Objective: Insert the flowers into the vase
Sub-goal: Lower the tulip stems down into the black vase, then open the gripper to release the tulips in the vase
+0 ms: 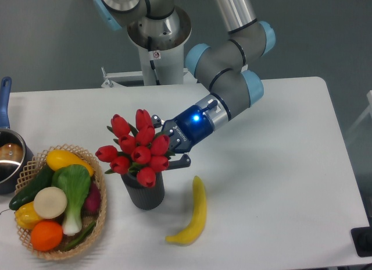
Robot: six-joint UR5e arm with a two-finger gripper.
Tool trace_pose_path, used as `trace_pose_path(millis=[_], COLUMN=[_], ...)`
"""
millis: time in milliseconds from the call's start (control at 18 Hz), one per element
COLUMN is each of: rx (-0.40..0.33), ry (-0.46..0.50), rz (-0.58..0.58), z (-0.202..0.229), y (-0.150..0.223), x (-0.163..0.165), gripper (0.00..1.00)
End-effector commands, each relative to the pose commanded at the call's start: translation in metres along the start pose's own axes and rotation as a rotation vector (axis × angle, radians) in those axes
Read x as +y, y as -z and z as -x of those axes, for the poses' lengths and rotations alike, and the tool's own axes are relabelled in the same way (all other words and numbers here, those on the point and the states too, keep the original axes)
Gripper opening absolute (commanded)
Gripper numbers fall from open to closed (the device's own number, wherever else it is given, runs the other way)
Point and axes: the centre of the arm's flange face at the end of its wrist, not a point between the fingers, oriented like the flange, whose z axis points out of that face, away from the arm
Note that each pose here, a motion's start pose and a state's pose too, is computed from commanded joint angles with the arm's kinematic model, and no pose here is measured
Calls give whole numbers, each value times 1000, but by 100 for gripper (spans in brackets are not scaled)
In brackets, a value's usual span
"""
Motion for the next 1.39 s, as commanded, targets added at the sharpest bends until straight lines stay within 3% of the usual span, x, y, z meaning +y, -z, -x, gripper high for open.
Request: trace_pose_path(millis=[667,1111,1389], rx=[-1,-2,-2], ry=[-3,-20,-35], rz=[40,38,38], z=[-1,0,-2], y=[-1,-1,0], x=[23,24,28], gripper=[38,52,69])
